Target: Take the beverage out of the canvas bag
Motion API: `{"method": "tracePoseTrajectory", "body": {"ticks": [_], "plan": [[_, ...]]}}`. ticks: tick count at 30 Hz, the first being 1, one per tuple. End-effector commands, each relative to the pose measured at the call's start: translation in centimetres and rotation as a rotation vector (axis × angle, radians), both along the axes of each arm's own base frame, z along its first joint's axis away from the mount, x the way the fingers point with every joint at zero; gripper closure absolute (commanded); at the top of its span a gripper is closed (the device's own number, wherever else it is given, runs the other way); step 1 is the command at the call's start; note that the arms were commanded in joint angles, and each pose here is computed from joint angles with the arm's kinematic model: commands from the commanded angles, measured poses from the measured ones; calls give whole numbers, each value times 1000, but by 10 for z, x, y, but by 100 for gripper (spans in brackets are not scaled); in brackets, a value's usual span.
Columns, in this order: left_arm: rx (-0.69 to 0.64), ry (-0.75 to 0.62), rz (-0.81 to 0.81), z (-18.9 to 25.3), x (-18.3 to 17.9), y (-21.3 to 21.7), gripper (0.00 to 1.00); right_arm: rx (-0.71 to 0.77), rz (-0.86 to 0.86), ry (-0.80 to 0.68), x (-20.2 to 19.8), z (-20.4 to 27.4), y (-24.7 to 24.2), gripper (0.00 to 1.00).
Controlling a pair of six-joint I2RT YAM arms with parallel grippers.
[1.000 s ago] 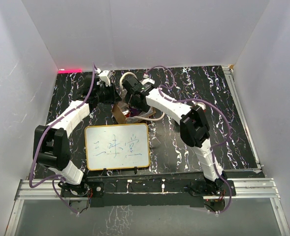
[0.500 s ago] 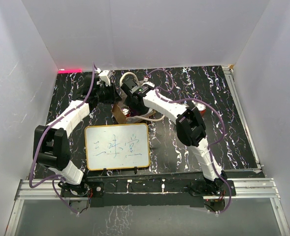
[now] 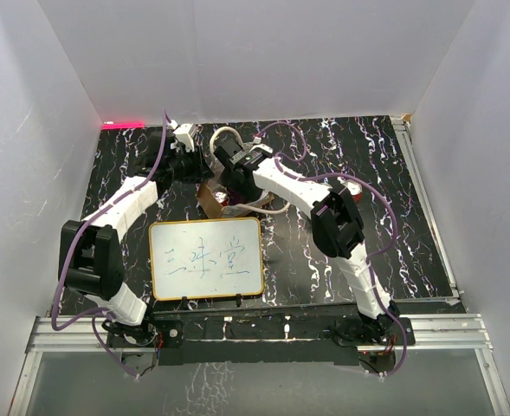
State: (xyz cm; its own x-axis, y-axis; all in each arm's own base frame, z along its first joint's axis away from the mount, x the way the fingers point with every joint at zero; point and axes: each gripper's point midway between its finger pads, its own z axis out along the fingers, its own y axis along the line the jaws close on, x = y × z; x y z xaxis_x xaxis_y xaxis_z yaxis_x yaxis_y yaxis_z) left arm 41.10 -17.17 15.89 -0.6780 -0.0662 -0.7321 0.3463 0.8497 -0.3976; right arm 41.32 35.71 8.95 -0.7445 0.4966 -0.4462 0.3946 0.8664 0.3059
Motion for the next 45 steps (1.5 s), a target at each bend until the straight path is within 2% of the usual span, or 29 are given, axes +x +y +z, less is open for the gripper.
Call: {"method": "tracePoseTrajectory", "body": {"ticks": [1,6,15,19,21,25,28,37,45], "plan": [[-28,-18,-27,13,4,-9,73,101,-24,-122,6,71,0,76],[-23,-13,-24,11,4,-8,73,126,-41,-199,8,108,-9,84],[-22,-14,-25,12,4,-8,73,187,-64,-298,4,152,-20,86],[-19,-20,-22,13,4,-7,73,166,-16,-364,0,174,-31,93],[-19,-21,-22,13,4,-7,73,165,22,-423,-3,189,-39,93],[-22,-19,-24,14,5,-8,73,281,86,-629,-12,240,-51,93],[-21,-21,-23,14,4,-8,73,312,92,-718,-20,263,-66,93],[-19,-26,-20,16,4,-6,73,241,66,-795,-43,300,-112,93],[-24,-23,-23,16,4,-7,73,97,124,-849,-86,300,-162,93]]}}
